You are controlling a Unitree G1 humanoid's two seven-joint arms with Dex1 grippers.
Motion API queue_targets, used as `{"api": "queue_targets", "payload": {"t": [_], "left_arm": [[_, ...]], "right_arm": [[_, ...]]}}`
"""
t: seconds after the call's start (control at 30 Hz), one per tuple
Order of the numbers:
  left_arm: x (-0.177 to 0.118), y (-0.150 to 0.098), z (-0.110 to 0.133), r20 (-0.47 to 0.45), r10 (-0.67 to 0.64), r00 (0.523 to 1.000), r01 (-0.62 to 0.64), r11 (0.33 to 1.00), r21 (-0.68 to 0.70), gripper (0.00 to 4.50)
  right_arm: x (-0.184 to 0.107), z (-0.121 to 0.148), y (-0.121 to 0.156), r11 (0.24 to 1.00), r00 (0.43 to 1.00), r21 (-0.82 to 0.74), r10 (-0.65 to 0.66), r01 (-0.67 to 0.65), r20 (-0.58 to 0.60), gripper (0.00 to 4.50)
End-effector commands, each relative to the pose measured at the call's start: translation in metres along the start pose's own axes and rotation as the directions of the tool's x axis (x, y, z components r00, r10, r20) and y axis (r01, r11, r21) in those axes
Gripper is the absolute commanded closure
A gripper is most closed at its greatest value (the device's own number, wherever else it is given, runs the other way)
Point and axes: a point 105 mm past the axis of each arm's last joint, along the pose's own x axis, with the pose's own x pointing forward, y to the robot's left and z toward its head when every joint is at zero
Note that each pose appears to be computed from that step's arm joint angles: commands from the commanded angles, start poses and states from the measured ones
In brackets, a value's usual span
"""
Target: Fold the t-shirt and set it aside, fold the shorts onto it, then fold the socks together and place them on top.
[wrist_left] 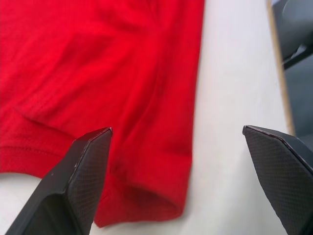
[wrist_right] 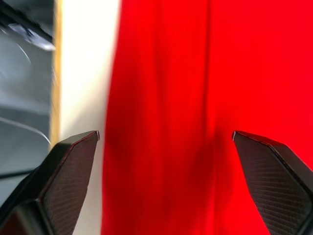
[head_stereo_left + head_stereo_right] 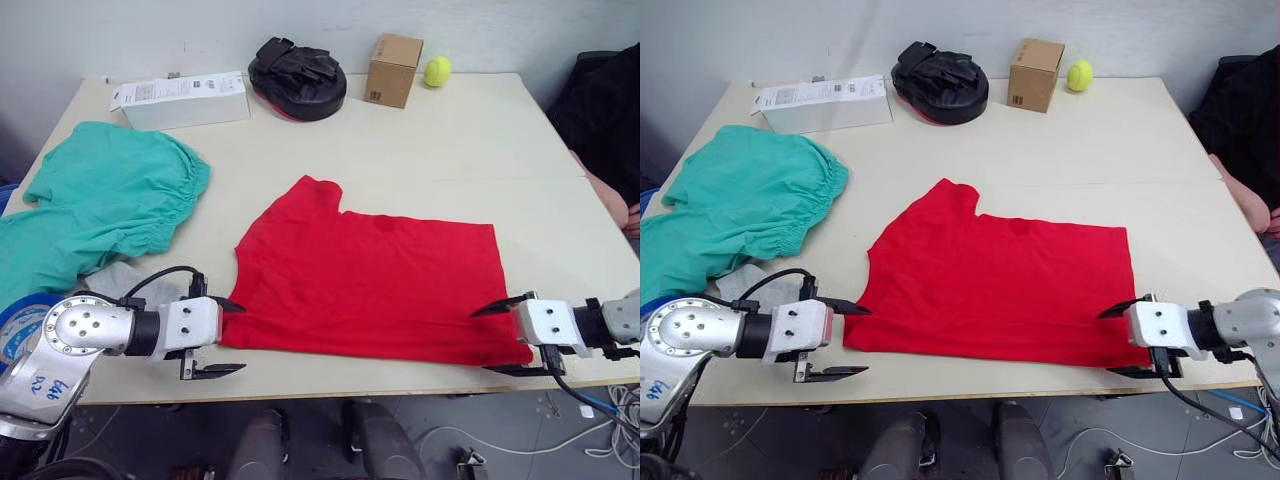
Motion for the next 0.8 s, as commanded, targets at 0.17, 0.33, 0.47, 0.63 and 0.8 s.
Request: {"api": "queue_targets", "payload": {"t": [0.17,0.33,0.47,0.63,0.8], "left_arm": [[0.009,0.003,-0.005,-0.015,0.033,0.999,-0.032,0.996,0.078,0.0],[0.009,0.001,-0.006,-0.008,0.042,0.999,-0.042,0.997,0.069,0.0],[0.01,-0.001,-0.004,0.009,0.044,0.999,-0.045,0.997,0.058,0.0],[0.011,0.001,-0.003,0.016,0.057,0.998,-0.058,0.996,0.062,0.0],[0.014,0.007,-0.006,0.008,0.077,0.997,-0.077,0.995,0.06,0.0]], "right_arm": [[-0.018,-0.022,-0.005,0.991,0.991,-0.085,-0.108,0.101,-0.085,0.01],[-0.023,-0.02,-0.004,0.978,0.984,-0.143,-0.163,0.152,-0.066,0.01],[-0.029,-0.015,0.001,0.971,0.98,-0.145,-0.196,0.189,-0.033,0.01],[-0.022,-0.017,0.013,0.974,0.982,-0.142,-0.186,0.178,-0.042,1.01],[-0.014,-0.018,0.015,0.975,0.981,-0.133,-0.188,0.18,-0.049,1.7]]}}
